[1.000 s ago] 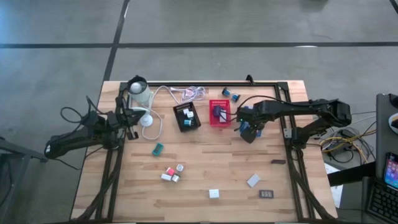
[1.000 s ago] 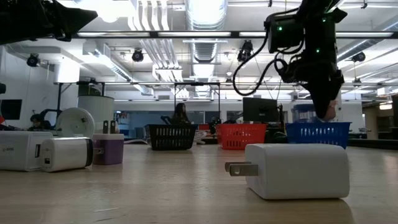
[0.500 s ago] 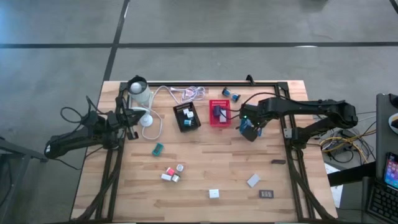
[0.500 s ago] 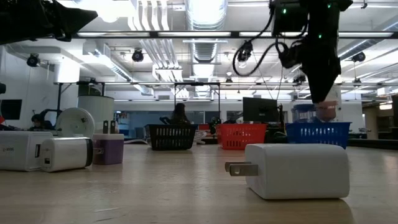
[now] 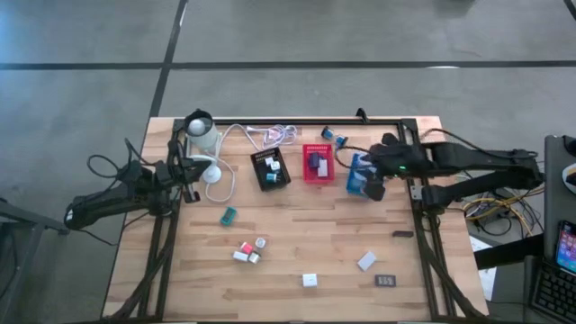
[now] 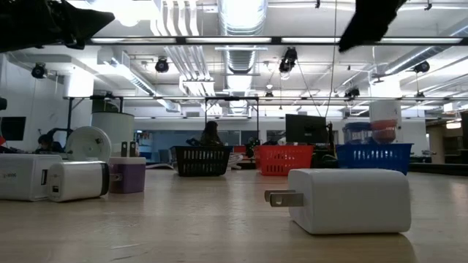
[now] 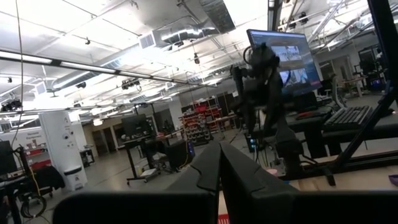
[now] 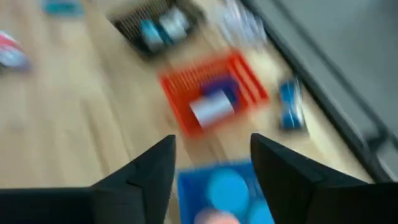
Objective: Pick & Place Office items
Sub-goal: Put the light blue digital clock into the red bin
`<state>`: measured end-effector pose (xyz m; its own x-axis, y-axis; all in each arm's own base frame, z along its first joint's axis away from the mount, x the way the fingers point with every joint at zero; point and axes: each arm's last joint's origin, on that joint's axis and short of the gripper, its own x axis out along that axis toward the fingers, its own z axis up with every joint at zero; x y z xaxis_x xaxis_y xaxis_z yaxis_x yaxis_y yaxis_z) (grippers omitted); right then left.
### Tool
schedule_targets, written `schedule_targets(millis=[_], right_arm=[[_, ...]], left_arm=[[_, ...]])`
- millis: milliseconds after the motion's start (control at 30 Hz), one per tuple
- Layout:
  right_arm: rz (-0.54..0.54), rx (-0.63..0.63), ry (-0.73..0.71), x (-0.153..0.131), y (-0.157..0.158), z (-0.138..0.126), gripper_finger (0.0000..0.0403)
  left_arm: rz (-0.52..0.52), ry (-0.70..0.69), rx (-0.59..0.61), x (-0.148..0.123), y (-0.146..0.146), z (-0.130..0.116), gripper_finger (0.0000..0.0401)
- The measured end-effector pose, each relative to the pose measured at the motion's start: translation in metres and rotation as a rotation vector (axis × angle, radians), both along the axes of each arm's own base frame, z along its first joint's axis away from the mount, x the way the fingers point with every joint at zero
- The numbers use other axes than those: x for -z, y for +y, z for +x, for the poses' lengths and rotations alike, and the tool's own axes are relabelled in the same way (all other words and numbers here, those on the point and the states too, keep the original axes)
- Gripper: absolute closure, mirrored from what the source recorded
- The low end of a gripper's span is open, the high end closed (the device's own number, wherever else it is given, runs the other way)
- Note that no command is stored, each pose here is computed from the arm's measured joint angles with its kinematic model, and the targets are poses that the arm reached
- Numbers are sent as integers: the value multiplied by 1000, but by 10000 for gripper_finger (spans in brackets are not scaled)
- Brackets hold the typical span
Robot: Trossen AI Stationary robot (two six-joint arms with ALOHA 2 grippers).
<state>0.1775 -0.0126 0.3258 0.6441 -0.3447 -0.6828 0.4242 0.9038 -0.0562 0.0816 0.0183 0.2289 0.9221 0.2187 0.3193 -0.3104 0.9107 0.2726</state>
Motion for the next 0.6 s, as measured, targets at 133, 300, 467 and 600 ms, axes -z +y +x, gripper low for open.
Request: schedule_targets(millis=[133, 300, 467, 600], right_arm=[[-86, -65, -209, -12, 12, -14, 256], [-145, -139, -370, -14, 16, -34, 320], [-140, -210, -524, -2, 17, -49, 375], [-161, -224, -613, 11, 16, -59, 390]], left_arm=[[-1, 5, 0, 0, 0, 0, 392], [-4, 22, 0, 2, 0, 1, 391], [-5, 22, -1, 2, 0, 1, 391], [-5, 26, -1, 2, 0, 1, 393]])
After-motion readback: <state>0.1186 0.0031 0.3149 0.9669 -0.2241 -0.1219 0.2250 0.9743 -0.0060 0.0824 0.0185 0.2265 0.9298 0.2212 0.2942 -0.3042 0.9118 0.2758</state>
